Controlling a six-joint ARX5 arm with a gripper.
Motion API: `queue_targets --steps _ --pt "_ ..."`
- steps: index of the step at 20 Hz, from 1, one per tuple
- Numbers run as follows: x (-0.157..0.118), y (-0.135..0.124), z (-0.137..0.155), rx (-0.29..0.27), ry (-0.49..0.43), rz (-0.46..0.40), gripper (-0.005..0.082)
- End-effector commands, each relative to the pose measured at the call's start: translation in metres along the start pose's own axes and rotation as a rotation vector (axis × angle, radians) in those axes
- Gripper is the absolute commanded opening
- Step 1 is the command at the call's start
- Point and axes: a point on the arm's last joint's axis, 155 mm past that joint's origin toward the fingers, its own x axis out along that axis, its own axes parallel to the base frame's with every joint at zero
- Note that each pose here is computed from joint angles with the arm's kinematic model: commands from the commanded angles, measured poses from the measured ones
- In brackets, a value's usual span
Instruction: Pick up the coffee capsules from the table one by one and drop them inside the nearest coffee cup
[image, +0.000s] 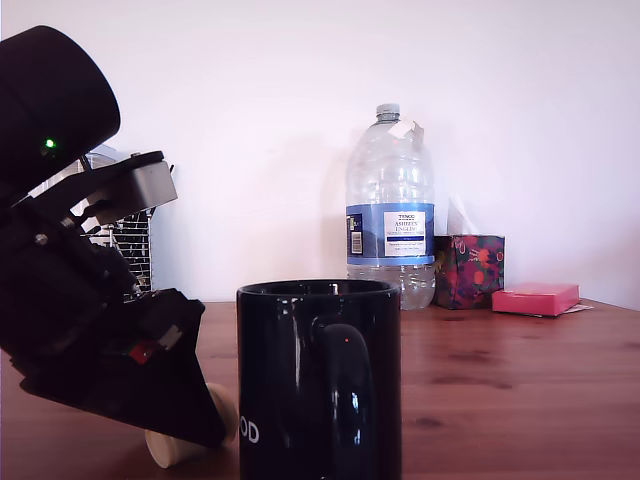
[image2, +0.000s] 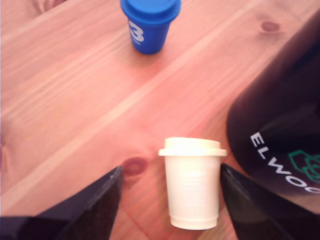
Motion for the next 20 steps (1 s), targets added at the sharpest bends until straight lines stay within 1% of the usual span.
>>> queue_targets --steps 1,2,6,10,12,15,17,20 --pt "0.003 0.000 -0.010 0.006 0.031 -0.001 0.0432" --pt "0.003 0.000 -0.010 0.006 0.032 -0.001 0.0401" --pt "0.003 0.000 -0.012 0.005 0.040 0.000 0.0319" --pt "0.003 0.000 -0.013 0.004 0.040 -0.001 0.0182" --pt "0.003 0.000 -0.012 0.004 0.040 -0.001 0.0130" --pt "0.003 0.001 -0.010 0.005 0.033 0.004 0.0119" --pt "0.002 0.006 -0.005 0.006 0.022 0.027 0.0119" --pt "0.001 0.012 0.004 0.037 0.018 0.050 0.0119"
